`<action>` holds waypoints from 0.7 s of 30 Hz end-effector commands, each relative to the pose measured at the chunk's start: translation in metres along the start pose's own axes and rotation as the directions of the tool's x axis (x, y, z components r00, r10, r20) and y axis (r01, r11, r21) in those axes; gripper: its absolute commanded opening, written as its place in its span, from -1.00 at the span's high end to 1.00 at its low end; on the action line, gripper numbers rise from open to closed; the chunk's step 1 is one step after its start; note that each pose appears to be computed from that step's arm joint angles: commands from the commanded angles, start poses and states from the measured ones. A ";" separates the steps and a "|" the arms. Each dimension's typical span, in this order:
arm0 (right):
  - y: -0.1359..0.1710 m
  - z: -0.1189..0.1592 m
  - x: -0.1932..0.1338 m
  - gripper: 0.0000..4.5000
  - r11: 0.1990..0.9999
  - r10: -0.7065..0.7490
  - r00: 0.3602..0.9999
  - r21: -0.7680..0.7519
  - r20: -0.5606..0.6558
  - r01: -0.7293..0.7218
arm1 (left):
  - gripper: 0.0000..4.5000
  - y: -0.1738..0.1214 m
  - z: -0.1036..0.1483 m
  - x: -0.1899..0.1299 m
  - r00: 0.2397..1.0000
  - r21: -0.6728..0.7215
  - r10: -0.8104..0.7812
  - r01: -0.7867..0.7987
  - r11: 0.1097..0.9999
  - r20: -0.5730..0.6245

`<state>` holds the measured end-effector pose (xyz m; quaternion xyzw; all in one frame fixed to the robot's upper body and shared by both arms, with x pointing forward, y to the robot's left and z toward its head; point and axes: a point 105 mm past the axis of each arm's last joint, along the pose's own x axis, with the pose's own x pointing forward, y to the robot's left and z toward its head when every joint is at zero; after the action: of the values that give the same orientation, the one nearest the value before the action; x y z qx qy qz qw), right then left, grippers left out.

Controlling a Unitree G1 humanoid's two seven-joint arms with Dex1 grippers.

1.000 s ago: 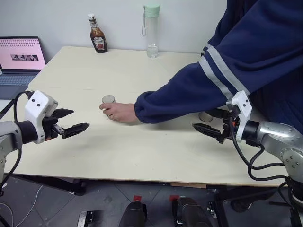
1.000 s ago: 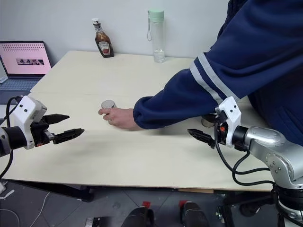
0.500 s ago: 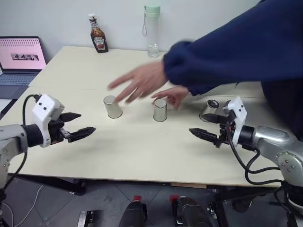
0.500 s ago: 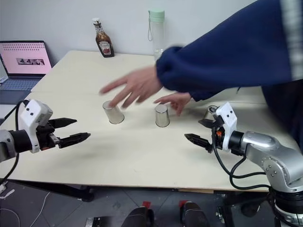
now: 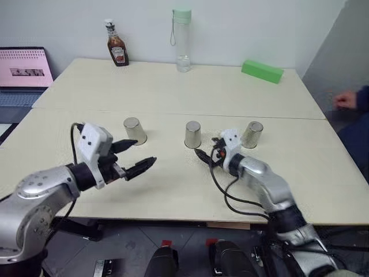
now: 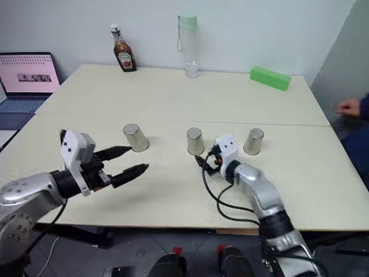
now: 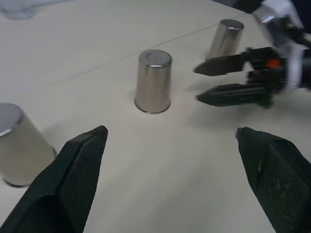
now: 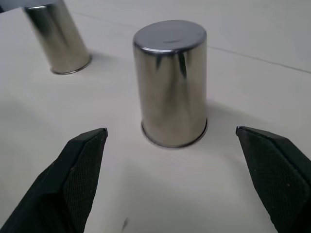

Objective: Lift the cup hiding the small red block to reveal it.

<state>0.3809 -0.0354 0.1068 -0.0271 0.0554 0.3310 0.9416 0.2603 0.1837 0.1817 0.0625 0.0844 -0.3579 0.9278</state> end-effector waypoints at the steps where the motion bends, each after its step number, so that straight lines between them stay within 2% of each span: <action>1: -0.006 0.017 0.013 -1.00 1.000 -0.019 0.997 0.001 0.079 0.019 | -0.99 -0.009 0.007 0.001 1.000 0.026 -0.006 0.006 1.000 0.028; 8: 0.002 0.021 0.039 -1.00 1.000 0.025 0.996 -0.014 0.082 -0.024 | -0.99 -0.007 0.008 0.006 0.999 0.026 0.002 -0.003 1.000 0.034; 14: -0.006 0.025 0.048 -1.00 0.999 -0.008 0.995 -0.031 0.102 0.012 | -0.99 -0.005 0.009 0.007 0.999 0.033 0.003 -0.004 0.999 0.032; 21: -0.001 0.034 0.046 -0.40 0.999 0.038 0.990 -0.037 0.134 -0.033 | -1.00 0.005 0.010 0.006 1.000 0.045 0.010 -0.011 0.999 0.024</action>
<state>0.4178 -0.0041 0.1105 -0.0240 0.0278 0.3478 0.9369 0.2678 0.1802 0.1812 0.0630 0.0838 -0.3545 0.9292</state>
